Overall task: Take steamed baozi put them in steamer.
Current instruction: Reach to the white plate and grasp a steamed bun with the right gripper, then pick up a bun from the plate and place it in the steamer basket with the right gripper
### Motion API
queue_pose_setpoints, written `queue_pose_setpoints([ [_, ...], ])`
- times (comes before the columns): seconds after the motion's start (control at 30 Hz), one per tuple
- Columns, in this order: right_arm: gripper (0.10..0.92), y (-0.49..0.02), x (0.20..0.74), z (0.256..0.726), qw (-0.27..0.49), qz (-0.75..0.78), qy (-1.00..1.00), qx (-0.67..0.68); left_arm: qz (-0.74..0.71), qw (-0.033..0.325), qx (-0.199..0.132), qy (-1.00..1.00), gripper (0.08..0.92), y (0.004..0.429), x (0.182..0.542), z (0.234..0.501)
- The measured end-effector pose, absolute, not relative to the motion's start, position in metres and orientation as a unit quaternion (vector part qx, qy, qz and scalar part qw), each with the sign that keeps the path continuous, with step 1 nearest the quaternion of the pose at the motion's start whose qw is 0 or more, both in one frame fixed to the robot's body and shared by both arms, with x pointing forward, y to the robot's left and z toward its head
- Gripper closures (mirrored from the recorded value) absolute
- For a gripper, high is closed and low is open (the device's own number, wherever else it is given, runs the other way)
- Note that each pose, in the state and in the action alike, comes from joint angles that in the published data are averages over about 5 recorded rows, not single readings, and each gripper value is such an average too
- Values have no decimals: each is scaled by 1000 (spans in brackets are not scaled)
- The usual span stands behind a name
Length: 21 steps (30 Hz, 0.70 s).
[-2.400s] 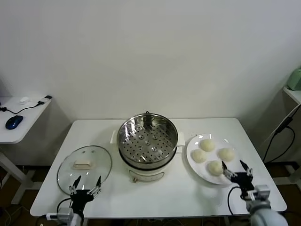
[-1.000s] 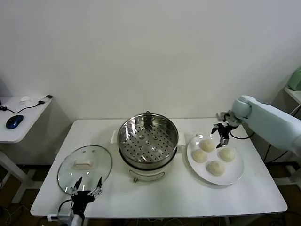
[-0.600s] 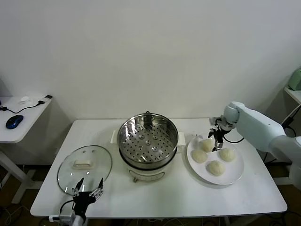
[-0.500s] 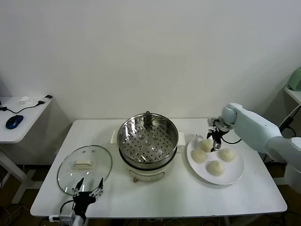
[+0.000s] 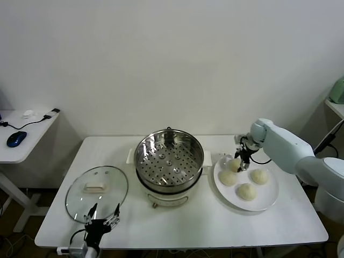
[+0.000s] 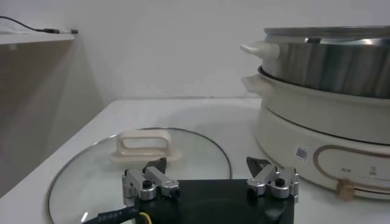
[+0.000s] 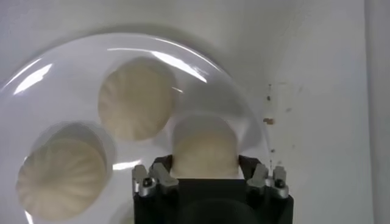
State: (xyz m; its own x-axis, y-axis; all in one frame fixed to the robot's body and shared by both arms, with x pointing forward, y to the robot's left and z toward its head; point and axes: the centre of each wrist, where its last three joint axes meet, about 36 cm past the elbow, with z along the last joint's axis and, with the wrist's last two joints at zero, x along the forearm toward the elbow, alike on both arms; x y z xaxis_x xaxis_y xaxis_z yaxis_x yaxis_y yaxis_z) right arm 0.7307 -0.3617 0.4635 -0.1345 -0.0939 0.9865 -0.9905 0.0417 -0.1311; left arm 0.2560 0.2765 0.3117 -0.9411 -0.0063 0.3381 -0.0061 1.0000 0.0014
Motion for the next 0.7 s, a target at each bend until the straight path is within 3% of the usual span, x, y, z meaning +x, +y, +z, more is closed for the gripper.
queue_pose_setpoints([
  [0.17,327,-353,739,506,425,515,-563,487,0,169,1,-986,177,273,256,314],
  [0.3,327,-323,751,573,375,547,-551,506,0,166,-2,-986,177,270,257,317],
  [0.53,327,-223,747,707,245,621,-488,562,1,160,-5,-987,177,268,259,324],
  [0.7,327,-141,718,742,154,661,-396,619,2,158,-6,-987,177,266,258,325],
])
